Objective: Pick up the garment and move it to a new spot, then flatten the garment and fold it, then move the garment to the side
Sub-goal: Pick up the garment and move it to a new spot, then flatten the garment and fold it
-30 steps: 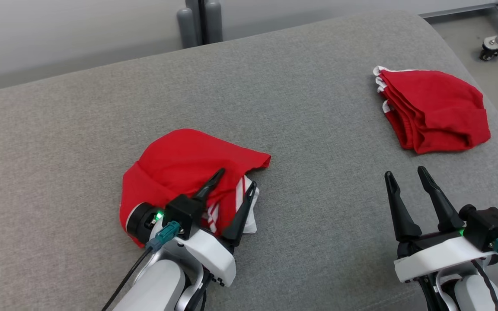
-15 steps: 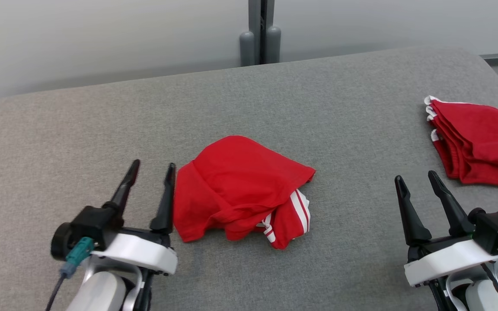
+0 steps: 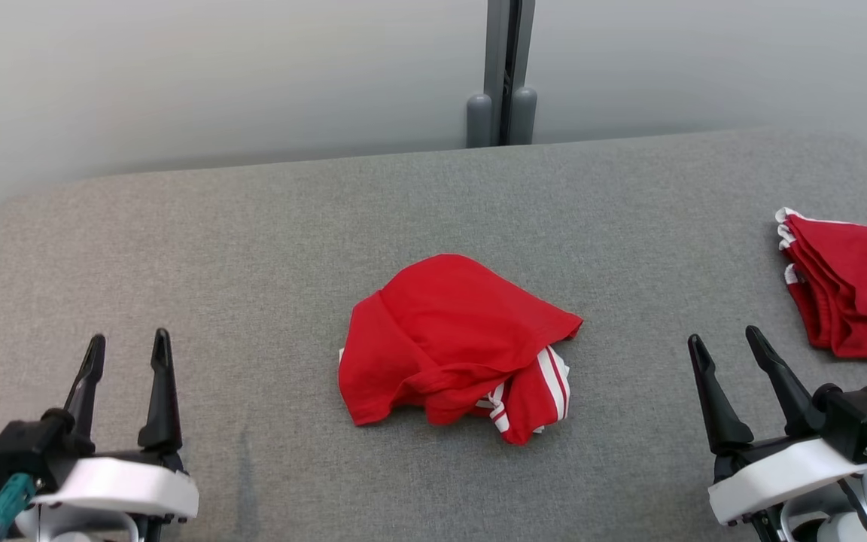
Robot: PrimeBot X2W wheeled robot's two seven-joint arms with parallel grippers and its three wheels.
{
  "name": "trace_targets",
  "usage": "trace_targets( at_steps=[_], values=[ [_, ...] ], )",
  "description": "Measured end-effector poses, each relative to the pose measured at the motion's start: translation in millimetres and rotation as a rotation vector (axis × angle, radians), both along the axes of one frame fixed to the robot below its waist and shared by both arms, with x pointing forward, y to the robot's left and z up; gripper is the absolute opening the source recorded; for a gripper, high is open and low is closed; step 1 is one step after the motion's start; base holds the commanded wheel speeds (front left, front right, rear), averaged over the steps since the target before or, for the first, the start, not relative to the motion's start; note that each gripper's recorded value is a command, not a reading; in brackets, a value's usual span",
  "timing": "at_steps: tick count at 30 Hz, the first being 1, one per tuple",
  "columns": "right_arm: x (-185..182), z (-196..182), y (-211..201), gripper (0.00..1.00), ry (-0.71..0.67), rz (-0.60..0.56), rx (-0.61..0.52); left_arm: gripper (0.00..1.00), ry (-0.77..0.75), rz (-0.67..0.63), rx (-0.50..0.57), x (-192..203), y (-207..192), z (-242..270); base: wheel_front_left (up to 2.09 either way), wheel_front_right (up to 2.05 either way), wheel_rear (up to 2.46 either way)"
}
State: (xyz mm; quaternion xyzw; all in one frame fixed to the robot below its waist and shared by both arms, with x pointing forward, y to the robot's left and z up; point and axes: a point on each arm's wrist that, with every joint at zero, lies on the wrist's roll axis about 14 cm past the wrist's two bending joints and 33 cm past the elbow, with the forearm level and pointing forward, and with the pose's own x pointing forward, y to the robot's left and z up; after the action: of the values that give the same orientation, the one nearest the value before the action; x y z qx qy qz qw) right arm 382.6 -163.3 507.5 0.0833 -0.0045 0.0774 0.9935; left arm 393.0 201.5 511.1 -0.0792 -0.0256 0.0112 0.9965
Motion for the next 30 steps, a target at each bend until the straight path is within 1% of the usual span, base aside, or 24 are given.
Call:
trace_targets(
  at_steps=[4,13,20,30],
  values=[
    [-6.4,2.3,1.3,1.00,-0.002,0.005,-0.002,1.00,0.004,0.005,0.014,-15.0,6.2,-0.5,0.00,0.00,0.00],
    [-23.5,3.7,-2.0,1.00,0.008,-0.001,-0.022,1.00,0.026,-0.014,0.034,-38.9,1.4,-4.0,0.00,0.00,0.00],
    [-31.0,4.0,-8.1,1.00,0.014,-0.012,-0.045,1.00,0.037,-0.028,0.040,-46.0,-4.3,-6.1,0.00,0.00,0.00],
    [-31.7,7.8,-8.9,1.00,0.008,-0.017,-0.045,1.00,0.037,-0.033,0.044,-45.5,-6.8,-3.2,0.00,0.00,0.00]
  ],
)
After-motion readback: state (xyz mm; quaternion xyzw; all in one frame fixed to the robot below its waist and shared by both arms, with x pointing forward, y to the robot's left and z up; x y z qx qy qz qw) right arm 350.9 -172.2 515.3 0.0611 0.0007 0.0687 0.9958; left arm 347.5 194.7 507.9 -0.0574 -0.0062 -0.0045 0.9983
